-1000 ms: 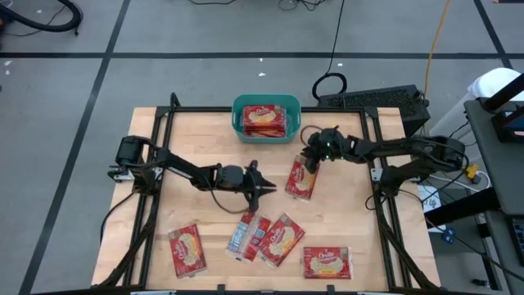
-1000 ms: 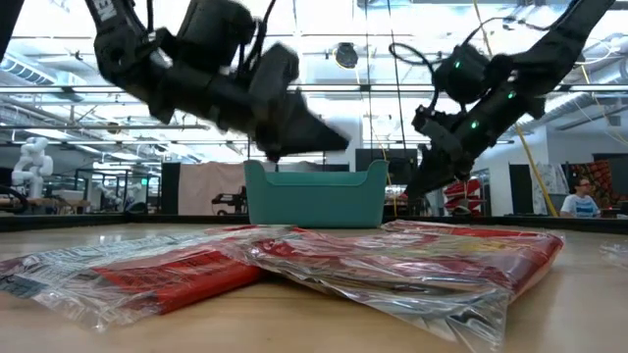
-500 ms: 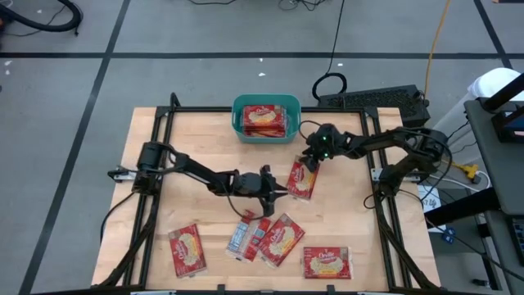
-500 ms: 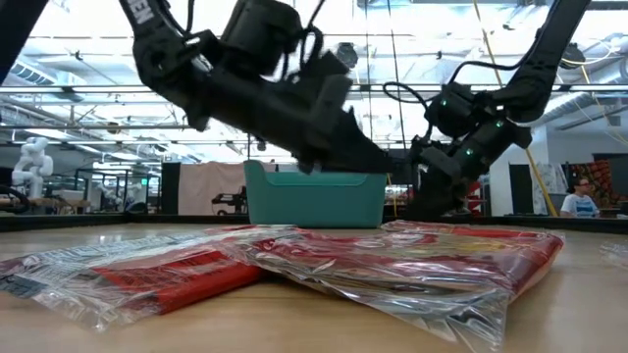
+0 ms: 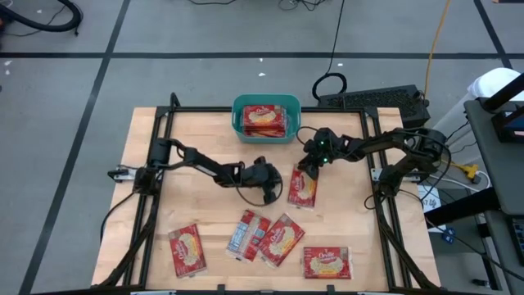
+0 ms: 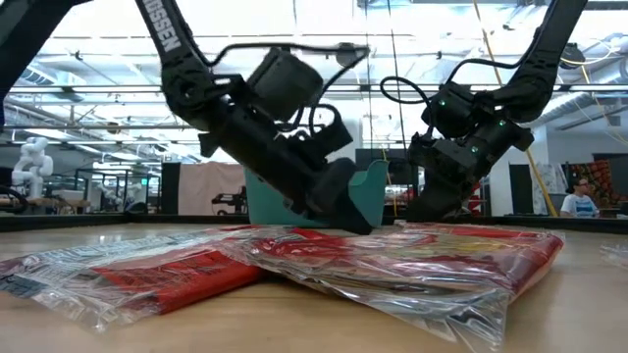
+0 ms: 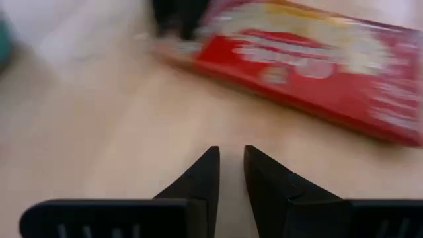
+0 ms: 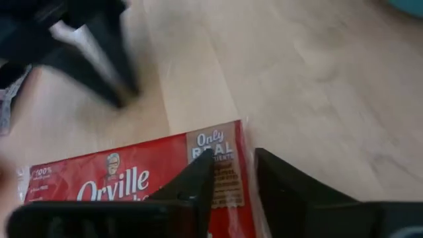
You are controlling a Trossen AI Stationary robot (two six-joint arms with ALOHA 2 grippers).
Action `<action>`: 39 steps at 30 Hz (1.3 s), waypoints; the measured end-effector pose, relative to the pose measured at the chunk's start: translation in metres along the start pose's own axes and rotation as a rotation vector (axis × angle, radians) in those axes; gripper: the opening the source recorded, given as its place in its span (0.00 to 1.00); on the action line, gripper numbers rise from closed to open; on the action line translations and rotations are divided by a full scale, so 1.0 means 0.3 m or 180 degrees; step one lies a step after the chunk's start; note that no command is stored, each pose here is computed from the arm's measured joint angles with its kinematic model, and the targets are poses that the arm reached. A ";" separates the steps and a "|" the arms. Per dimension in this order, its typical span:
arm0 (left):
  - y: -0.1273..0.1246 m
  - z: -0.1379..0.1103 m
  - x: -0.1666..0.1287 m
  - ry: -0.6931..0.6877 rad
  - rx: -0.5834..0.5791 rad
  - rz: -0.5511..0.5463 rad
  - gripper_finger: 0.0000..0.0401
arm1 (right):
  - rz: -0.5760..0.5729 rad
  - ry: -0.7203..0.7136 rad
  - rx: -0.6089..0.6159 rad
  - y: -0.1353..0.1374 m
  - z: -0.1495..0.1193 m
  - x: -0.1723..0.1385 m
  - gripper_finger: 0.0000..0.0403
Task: Sort popcorn bags into baskets
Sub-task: Put the red popcorn bag into the green bin
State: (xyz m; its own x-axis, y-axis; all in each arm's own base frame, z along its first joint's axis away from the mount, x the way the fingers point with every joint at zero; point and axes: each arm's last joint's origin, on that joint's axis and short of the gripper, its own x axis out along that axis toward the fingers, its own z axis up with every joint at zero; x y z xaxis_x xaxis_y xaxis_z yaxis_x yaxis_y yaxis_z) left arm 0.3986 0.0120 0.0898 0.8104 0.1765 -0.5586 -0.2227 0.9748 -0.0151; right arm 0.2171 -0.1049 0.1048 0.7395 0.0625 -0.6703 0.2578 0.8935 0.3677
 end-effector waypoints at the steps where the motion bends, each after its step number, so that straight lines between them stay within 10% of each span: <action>1: 0.022 -0.001 0.003 0.0035 -0.0025 0.0048 0.18 | 0.0006 0.0005 -0.0013 0.003 0.000 0.001 0.20; 7: 0.102 0.005 0.000 0.0244 -0.0212 -0.0086 0.18 | 0.0007 0.0034 0.0026 0.012 -0.003 0.005 0.01; 30: 0.073 0.035 -0.001 -0.0004 -0.0508 -0.1119 0.19 | -0.0688 -0.0467 -0.0439 0.207 0.044 -0.155 0.00; 39: 0.070 0.067 -0.005 -0.0254 -0.0702 -0.1238 0.45 | -0.0603 -0.0611 -0.0557 0.260 0.045 -0.195 0.00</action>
State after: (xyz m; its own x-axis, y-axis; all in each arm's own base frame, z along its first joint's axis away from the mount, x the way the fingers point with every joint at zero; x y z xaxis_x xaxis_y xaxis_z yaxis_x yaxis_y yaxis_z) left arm 0.4036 0.0348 0.1069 0.8940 -0.1788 -0.4108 0.0035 0.9198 -0.3925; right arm 0.2024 -0.0448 0.1813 0.7966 -0.1824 -0.5763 0.3035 0.9452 0.1204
